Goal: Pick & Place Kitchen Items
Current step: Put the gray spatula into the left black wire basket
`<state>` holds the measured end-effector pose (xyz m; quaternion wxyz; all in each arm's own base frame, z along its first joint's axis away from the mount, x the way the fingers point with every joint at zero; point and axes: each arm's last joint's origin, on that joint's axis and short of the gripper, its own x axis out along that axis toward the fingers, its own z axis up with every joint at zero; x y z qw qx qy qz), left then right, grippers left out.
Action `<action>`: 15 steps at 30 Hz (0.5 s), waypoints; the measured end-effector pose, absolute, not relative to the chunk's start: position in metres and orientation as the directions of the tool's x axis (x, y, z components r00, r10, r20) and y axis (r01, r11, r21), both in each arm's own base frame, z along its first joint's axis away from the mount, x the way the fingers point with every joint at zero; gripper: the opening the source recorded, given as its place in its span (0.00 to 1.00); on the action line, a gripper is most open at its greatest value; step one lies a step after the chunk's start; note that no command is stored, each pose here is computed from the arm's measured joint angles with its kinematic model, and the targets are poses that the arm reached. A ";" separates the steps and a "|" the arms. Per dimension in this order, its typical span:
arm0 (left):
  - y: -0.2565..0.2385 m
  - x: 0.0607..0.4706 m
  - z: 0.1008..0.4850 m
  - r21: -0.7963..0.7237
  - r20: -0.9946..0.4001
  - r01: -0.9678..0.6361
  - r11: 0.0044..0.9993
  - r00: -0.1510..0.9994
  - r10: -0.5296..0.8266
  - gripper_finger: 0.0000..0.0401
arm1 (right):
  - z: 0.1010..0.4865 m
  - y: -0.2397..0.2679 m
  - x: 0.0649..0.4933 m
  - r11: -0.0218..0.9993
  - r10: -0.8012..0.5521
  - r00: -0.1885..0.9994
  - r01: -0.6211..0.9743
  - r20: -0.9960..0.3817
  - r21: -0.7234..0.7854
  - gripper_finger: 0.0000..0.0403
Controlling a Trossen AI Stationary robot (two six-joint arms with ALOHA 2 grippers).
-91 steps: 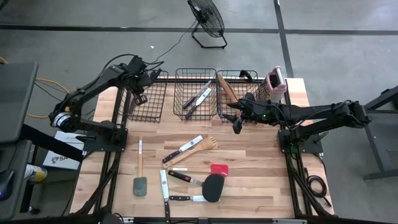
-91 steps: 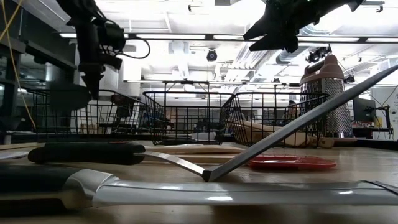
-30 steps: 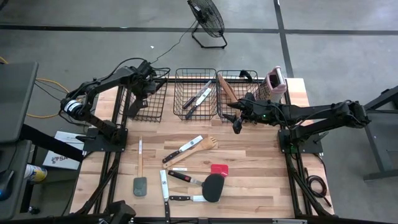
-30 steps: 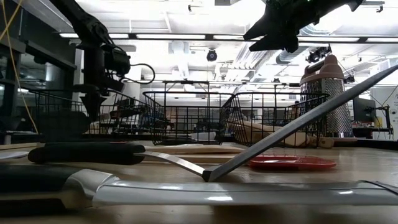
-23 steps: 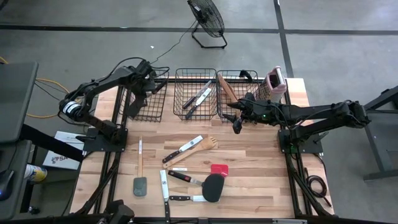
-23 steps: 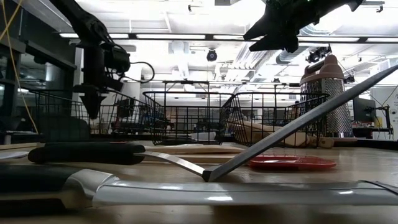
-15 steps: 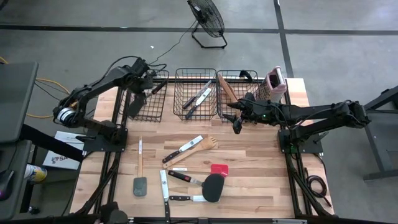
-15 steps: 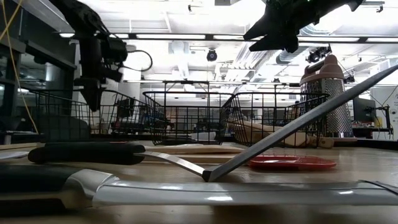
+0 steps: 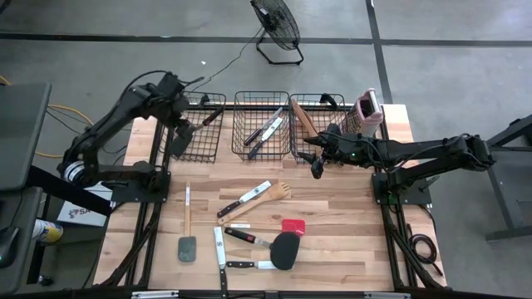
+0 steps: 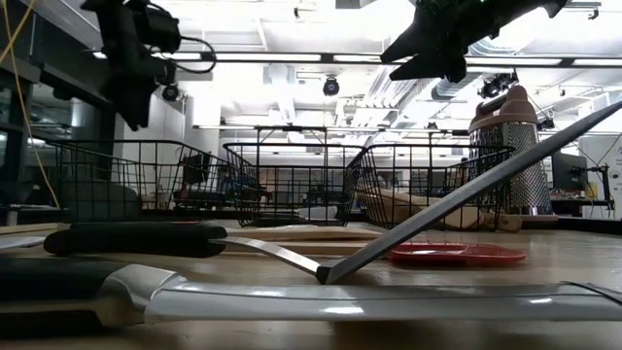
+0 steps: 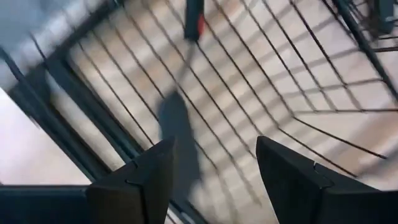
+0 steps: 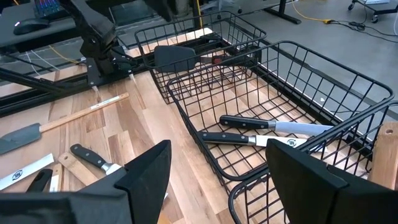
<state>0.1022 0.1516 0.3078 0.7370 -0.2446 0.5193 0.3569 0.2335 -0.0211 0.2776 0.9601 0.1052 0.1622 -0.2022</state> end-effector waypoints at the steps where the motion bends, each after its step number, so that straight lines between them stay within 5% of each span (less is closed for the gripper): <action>1: 0.148 0.101 0.308 -0.021 -0.948 -0.807 0.590 0.203 0.244 0.53 | 0.278 -0.021 0.233 0.896 -0.354 0.866 0.422 -0.354 0.136 0.63; 15: 0.088 0.121 0.315 -0.147 -0.972 -0.899 0.413 0.210 0.111 0.53 | 0.277 -0.021 0.233 0.890 -0.351 0.864 0.428 -0.362 0.158 0.63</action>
